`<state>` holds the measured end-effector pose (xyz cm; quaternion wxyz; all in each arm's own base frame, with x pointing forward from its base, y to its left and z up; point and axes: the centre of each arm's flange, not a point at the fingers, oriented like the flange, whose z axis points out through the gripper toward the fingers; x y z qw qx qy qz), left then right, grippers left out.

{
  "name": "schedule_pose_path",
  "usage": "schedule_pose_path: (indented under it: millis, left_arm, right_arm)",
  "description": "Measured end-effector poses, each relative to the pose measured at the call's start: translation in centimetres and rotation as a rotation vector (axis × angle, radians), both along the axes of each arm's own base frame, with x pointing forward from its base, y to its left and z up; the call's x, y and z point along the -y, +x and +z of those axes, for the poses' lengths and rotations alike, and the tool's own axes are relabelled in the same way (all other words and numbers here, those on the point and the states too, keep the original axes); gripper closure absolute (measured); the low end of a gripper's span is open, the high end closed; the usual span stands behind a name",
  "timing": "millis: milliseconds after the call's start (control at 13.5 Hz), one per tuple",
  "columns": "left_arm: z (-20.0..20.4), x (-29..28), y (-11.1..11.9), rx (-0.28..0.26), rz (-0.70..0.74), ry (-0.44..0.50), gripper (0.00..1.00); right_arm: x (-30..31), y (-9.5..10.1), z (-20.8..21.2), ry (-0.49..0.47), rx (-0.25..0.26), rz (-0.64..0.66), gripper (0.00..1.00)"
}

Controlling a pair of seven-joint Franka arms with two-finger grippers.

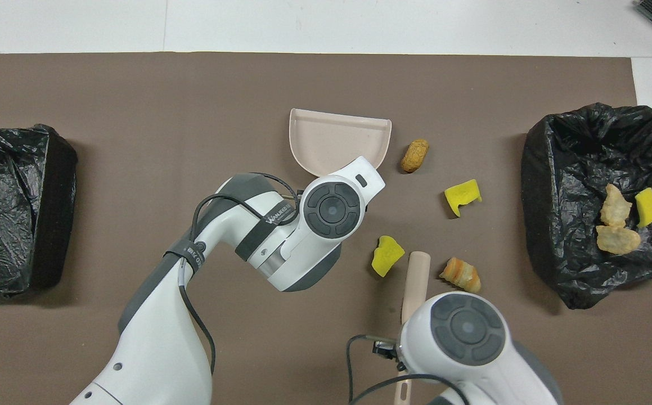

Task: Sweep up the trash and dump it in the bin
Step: 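Lift the dustpan with the left gripper while the right gripper grasps the brush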

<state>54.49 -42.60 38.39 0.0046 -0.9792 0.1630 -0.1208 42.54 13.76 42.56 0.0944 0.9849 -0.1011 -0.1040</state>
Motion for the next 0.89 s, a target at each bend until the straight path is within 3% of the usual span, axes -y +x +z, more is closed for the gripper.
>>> schedule_pose_path:
  millis: [297, 595, 892]
  left_arm:
    - [3.8, -6.2, 2.3, -0.035, -0.251, 0.130, 0.69]
    - [2.7, -11.0, 4.3, -0.089, -0.604, 0.234, 0.69]
    - [1.6, -12.8, 4.6, -0.123, -0.752, 0.268, 0.69]
  right_arm:
    - [6.8, 3.3, -1.6, 0.033, 0.026, 0.003, 0.75]
    - [8.0, 6.3, -6.9, 0.057, 0.057, 0.030, 0.75]
    - [7.1, 9.4, -8.5, 0.083, 0.047, 0.159, 0.75]
